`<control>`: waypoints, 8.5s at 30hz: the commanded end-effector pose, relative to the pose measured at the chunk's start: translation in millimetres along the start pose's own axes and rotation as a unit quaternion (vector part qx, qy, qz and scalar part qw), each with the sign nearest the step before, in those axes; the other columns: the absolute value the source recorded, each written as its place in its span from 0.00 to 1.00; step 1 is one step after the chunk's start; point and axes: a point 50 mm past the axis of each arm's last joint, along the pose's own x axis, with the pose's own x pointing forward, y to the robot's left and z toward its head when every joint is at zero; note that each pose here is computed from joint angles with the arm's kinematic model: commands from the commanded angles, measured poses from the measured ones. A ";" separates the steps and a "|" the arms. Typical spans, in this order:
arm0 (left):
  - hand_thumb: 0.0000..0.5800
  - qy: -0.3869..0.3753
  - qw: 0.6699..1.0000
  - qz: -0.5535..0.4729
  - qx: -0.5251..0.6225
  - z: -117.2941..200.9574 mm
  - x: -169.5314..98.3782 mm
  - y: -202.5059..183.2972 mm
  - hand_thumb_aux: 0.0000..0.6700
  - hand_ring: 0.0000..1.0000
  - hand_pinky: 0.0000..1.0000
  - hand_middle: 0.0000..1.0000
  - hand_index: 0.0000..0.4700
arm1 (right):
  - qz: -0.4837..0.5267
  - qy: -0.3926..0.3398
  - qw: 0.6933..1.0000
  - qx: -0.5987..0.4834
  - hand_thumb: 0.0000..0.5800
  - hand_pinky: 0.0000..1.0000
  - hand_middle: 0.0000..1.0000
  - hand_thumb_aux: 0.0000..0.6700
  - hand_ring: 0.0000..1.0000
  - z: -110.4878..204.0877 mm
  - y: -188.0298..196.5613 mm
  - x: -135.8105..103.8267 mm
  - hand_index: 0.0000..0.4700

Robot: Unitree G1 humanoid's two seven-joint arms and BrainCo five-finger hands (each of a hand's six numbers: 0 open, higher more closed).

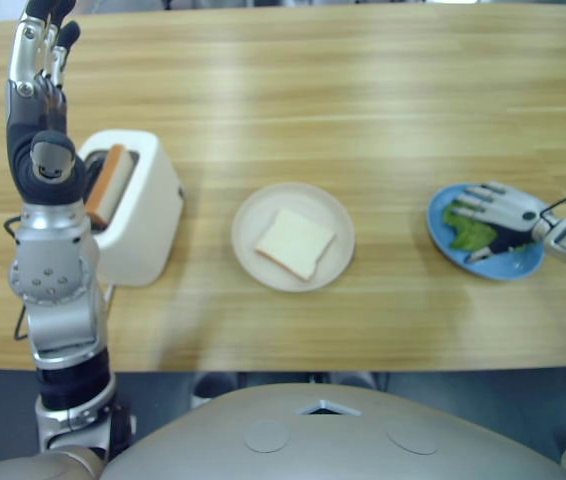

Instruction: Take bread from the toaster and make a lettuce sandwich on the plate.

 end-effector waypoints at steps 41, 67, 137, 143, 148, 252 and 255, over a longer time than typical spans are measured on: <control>0.00 0.003 0.999 -0.026 0.025 -2.4 1.6 -5.4 0.00 0.00 0.00 0.00 0.00 | -0.155 0.030 0.987 0.024 1.00 1.00 1.00 1.00 1.00 18.5 2.7 6.3 0.98; 0.00 0.001 0.999 -0.030 0.017 -5.3 5.8 -19.9 0.00 0.00 0.00 0.00 0.00 | -0.344 0.036 0.937 -0.052 1.00 1.00 1.00 1.00 1.00 10.2 -58.7 6.3 0.98; 0.00 -0.023 0.998 -0.051 -0.016 -11.5 21.2 -43.0 0.00 0.00 0.00 0.00 0.00 | -0.415 -0.313 0.850 0.082 0.00 0.00 0.00 0.00 0.00 182.3 -182.8 85.9 0.00; 0.00 -0.026 0.998 -0.054 -0.012 -10.2 21.3 -45.5 0.00 0.00 0.00 0.00 0.00 | -0.422 -0.314 0.846 0.091 0.00 0.00 0.00 0.00 0.00 181.4 -184.7 84.0 0.00; 0.00 -0.029 0.998 -0.057 -0.015 -10.4 22.7 -46.0 0.00 0.00 0.00 0.00 0.00 | -0.420 -0.313 0.846 0.099 0.00 0.00 0.00 0.00 0.00 181.3 -183.4 82.2 0.00; 1.00 -0.055 0.909 -0.107 0.400 -59.0 0.2 -25.6 1.00 1.00 1.00 1.00 0.98 | -0.510 0.012 0.815 0.277 0.00 0.00 0.00 0.00 0.00 60.1 -103.5 -15.3 0.00; 1.00 -0.079 0.898 -0.134 0.412 -70.2 1.9 -47.4 1.00 1.00 1.00 1.00 0.98 | -0.512 0.007 0.813 0.278 0.00 0.00 0.00 0.00 0.00 61.7 -105.6 -11.2 0.00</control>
